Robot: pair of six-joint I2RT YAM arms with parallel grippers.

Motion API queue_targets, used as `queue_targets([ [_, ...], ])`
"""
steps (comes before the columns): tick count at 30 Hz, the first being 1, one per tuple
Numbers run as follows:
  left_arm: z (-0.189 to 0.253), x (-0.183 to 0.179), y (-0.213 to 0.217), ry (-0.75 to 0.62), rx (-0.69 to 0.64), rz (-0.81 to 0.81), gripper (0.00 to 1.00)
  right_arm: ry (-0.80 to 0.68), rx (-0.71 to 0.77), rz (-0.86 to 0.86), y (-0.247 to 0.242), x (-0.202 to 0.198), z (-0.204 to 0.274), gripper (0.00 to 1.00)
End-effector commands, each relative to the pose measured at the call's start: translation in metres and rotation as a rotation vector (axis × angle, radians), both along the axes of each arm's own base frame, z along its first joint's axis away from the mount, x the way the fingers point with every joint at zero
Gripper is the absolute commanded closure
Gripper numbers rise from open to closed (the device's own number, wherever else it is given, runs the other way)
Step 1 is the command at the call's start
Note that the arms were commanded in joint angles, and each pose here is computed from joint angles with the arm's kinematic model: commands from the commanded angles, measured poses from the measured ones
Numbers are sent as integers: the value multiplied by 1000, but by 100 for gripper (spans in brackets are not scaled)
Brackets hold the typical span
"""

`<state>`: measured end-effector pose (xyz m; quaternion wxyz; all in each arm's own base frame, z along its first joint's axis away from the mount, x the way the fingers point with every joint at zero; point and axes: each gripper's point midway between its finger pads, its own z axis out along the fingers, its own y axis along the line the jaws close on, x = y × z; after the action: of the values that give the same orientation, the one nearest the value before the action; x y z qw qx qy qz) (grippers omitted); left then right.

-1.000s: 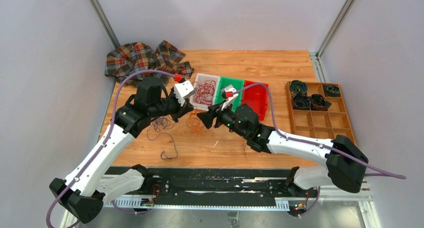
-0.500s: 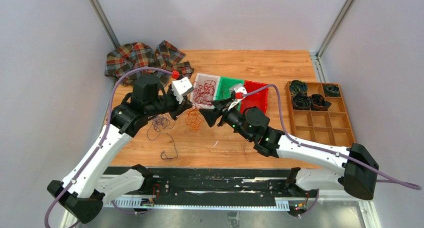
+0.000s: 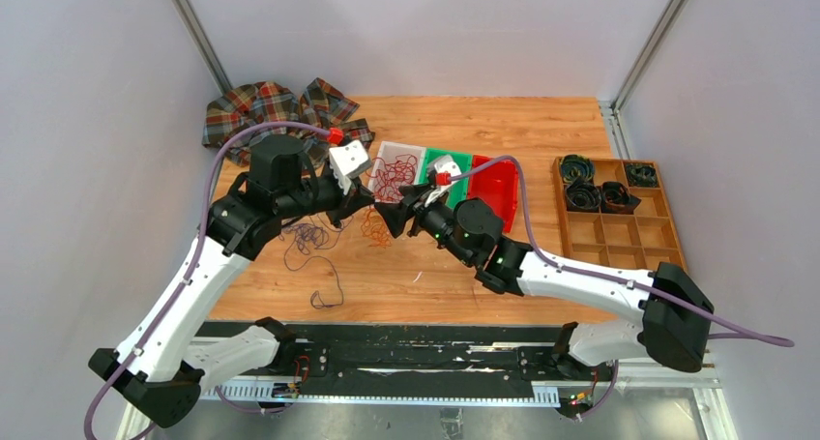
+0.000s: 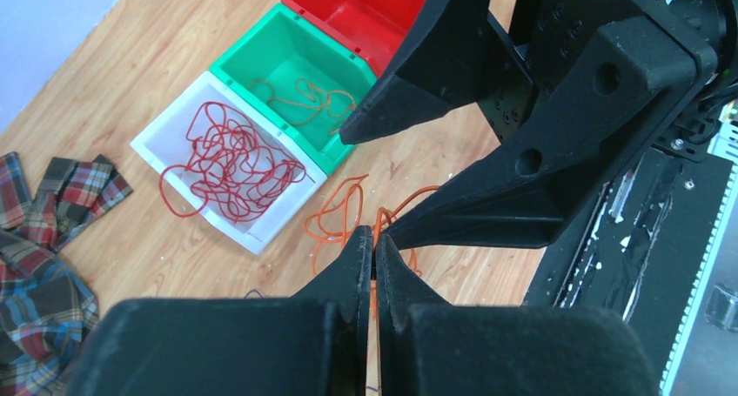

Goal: Untangle the cables

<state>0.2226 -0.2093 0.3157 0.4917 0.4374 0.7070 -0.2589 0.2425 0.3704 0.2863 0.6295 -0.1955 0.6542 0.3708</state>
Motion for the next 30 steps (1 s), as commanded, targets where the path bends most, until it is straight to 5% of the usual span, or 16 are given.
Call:
queue_targets([
  [1,8,-8,-6,7,-19,-45,99,-54,67,-16,5,3,31,36],
  [11,22,-16,-8,1,-34,-83,100,-54,47,-83,8,18,28,38],
  [19,55,-53,-28,102,-161,-264,100,-87,-2,-91,23,30,14,38],
  [30,127,-77,-38,63,-284,-402,100,39,-78,-106,21,35,-67,37],
])
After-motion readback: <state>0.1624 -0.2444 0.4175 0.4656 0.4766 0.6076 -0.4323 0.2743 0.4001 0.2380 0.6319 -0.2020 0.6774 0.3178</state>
